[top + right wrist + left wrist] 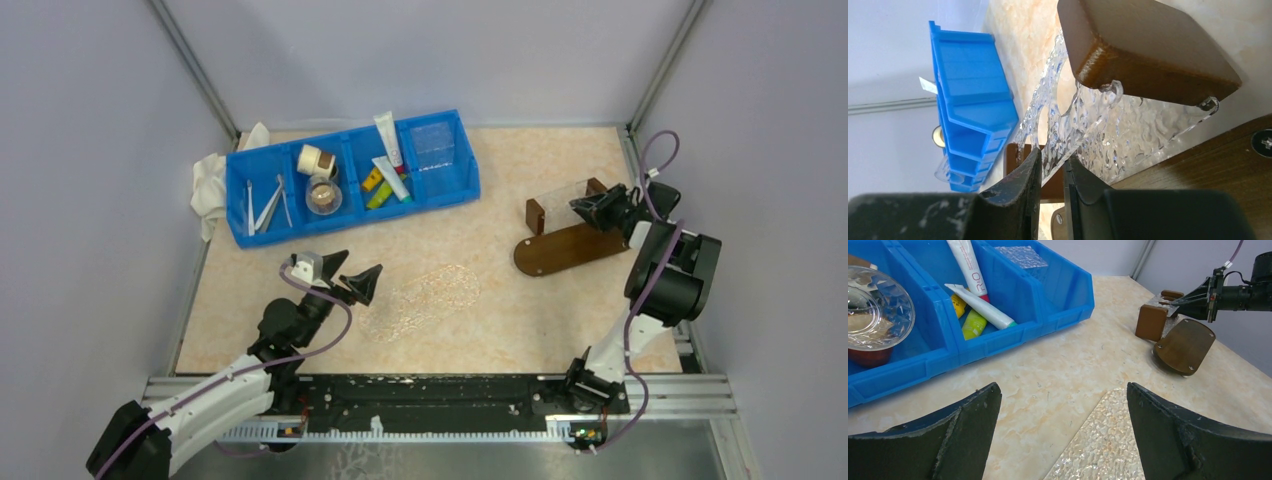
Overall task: Prepare toiletry sets of a toothbrush and toothpaste on the tray
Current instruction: Adjust the tray at the center of the board.
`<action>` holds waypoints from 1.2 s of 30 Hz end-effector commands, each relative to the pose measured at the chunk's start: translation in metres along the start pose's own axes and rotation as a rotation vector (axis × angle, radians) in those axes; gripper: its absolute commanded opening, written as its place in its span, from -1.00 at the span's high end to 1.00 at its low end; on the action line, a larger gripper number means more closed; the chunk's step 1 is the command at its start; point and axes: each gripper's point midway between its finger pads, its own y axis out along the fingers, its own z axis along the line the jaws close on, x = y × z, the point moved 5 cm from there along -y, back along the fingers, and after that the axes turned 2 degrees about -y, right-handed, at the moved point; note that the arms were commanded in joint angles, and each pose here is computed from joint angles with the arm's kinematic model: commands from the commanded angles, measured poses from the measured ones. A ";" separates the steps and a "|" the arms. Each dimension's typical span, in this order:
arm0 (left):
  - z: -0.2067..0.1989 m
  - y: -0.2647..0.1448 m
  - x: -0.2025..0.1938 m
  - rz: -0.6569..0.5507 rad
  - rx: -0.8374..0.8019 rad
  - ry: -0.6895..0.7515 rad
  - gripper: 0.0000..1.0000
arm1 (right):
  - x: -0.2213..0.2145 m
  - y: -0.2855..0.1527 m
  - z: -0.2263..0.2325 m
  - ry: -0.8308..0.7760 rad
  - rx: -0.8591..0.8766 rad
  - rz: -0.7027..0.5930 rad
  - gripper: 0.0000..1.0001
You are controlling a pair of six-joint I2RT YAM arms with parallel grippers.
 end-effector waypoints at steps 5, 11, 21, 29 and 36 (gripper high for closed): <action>0.011 -0.015 -0.030 0.062 0.016 0.016 -0.99 | 0.000 0.009 -0.007 0.039 0.065 -0.031 0.77; 0.011 -0.015 -0.030 0.064 0.014 0.016 -0.99 | -0.005 0.009 -0.008 0.070 0.101 -0.057 0.86; 0.011 -0.016 -0.030 0.061 0.014 0.015 -0.99 | -0.004 -0.008 -0.005 0.093 0.155 -0.109 0.62; 0.011 -0.016 -0.030 0.059 0.012 0.017 -0.99 | 0.003 -0.033 0.009 0.067 0.204 -0.124 0.16; 0.010 -0.017 -0.027 0.042 0.005 0.013 -0.99 | 0.002 -0.063 0.038 -0.128 0.274 -0.098 0.19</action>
